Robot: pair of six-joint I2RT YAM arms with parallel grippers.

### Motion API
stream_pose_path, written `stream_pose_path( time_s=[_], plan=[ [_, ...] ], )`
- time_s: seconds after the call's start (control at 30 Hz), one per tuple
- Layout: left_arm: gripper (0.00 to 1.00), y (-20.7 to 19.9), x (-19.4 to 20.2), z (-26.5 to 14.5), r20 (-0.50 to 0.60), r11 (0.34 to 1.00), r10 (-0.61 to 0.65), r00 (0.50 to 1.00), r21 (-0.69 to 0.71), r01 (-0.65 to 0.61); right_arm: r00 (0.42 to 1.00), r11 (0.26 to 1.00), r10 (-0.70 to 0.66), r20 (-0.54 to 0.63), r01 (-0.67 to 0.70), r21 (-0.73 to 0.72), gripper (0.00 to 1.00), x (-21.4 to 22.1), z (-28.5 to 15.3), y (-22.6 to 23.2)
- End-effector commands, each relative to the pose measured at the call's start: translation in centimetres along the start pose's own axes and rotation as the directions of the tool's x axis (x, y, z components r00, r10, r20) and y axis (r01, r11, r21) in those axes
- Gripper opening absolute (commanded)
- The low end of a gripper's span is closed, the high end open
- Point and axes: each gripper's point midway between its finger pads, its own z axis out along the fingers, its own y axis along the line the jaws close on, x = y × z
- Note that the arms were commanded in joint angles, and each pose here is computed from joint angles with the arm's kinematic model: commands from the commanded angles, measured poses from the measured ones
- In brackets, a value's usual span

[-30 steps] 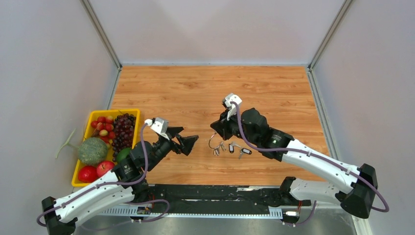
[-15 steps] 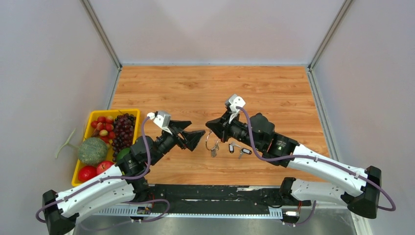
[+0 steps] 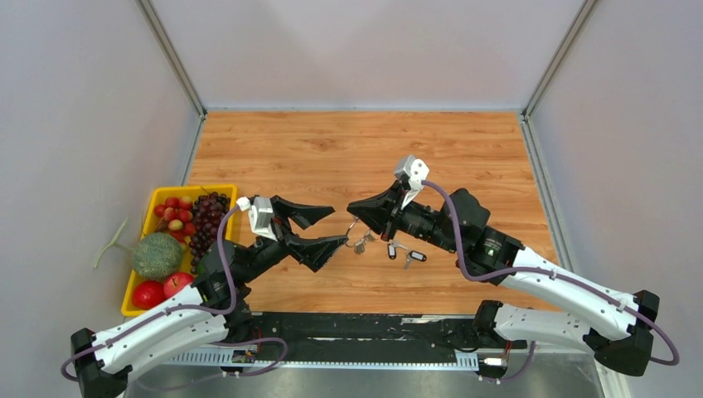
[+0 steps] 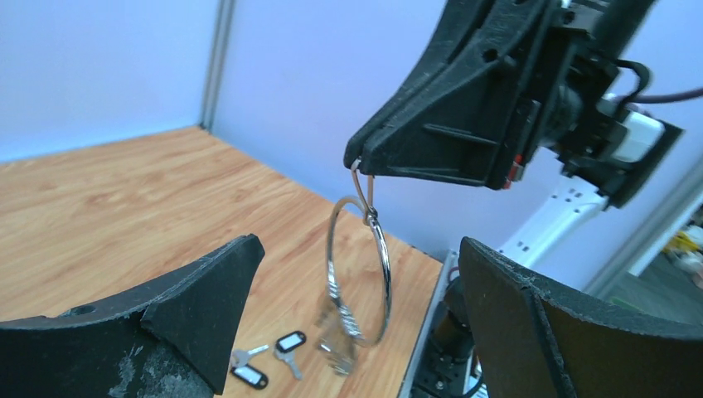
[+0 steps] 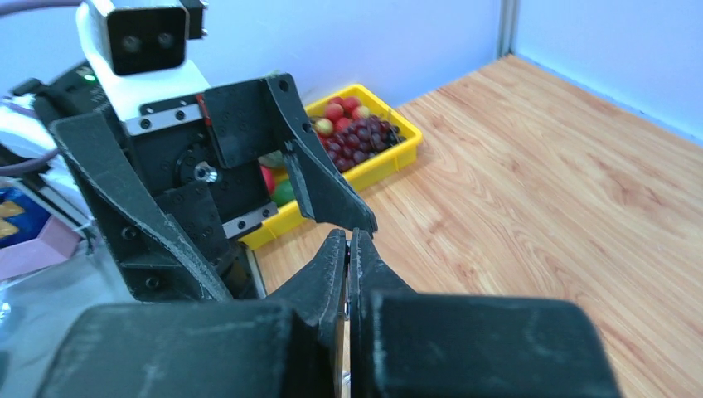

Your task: Put the keys on the keyring

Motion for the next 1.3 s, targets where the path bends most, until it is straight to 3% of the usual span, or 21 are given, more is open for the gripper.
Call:
stream_pose_path(
  time_s=[0.0, 0.17, 0.43, 0.7, 0.8, 0.9, 1.27],
  plan=[
    [1.0, -3.4, -1.6, -0.2, 0.049, 0.983, 0.032, 0.998, 0.178, -0.04, 0.99, 0.988, 0.024, 0.14, -0.002, -0.157, 0.0, -5.9, -1.1, 3.7],
    [0.97, -4.8, -2.4, -0.6, 0.08, 0.966, 0.045, 0.996, 0.249, -0.064, 0.989, 0.968, 0.053, 0.137, -0.017, -0.252, 0.0, -7.0, -1.6, 5.7],
    [0.82, -6.0, -3.7, -1.1, 0.111, 0.953, 0.062, 0.992, 0.29, -0.092, 0.99, 0.959, 0.096, 0.105, -0.063, -0.276, 0.0, -6.7, -1.2, 6.2],
    [0.79, -5.7, -4.2, -0.6, 0.125, 0.956, 0.086, 0.988, 0.27, -0.118, 0.99, 0.953, 0.106, 0.088, -0.075, -0.295, 0.0, -6.3, -0.5, 6.6],
    [0.8, -5.6, -4.4, -0.4, 0.127, 0.958, 0.077, 0.989, 0.264, -0.109, 0.989, 0.961, 0.108, 0.102, -0.078, -0.264, 0.0, -6.3, -0.4, 6.2],
    [0.88, -4.9, -4.2, -0.1, 0.113, 0.971, 0.064, 0.992, 0.222, -0.088, 0.987, 0.974, 0.116, 0.114, -0.091, -0.21, 0.0, -6.2, 0.0, 5.5],
    [1.0, -0.5, -3.8, 0.5, 0.089, 0.996, 0.085, 0.992, -0.013, -0.085, 0.977, 0.988, 0.129, 0.167, -0.142, 0.066, 0.0, -5.6, 1.3, 2.3]
  ],
)
